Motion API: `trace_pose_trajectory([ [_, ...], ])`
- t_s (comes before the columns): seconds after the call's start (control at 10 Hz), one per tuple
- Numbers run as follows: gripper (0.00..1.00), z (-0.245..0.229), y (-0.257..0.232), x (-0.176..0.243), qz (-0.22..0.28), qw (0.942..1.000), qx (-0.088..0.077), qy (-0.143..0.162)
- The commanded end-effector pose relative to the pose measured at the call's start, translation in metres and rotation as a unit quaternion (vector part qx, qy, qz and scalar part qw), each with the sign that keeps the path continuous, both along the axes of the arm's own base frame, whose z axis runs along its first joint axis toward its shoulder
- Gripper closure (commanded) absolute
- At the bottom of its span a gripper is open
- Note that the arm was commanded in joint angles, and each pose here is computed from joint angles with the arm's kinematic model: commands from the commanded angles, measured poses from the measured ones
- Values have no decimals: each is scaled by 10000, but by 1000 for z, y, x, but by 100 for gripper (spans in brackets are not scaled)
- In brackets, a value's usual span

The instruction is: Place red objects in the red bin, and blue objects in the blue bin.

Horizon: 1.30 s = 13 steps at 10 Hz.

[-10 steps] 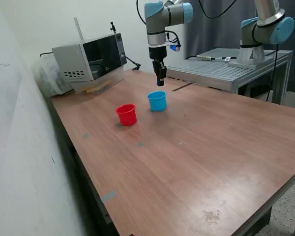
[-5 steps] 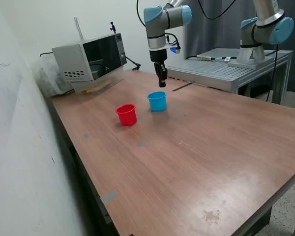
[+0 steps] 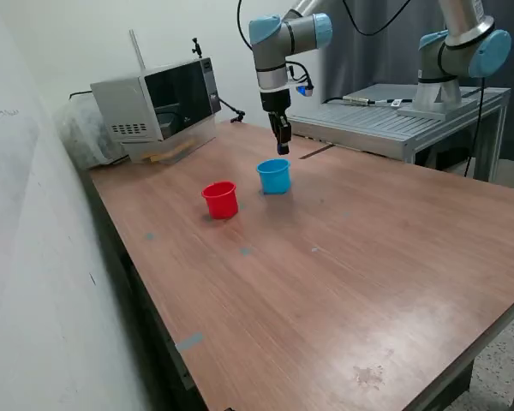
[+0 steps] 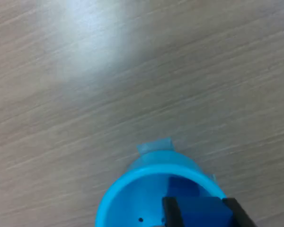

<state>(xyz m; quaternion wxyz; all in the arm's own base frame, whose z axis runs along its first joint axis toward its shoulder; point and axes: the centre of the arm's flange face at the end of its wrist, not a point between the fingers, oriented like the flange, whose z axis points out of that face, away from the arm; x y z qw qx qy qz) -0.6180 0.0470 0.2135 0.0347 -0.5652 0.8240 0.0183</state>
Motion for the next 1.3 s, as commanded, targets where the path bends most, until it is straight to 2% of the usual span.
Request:
trace_pose_trajectory([
  [0.0,0,-6,8,-1,-57,10000,-12,-41],
  [0.5,0,-3,0,2,-4,10000,-10,-34],
  [0.7,0,54,-25,21,156,9992,103,355],
  [0.8,0,99,-45,40,286,9980,154,540],
  [0.9,0,128,-60,59,386,9981,114,466],
  [1.1,0,196,-95,108,623,9967,104,507],
  [1.2,0,216,-106,135,700,9970,69,328],
])
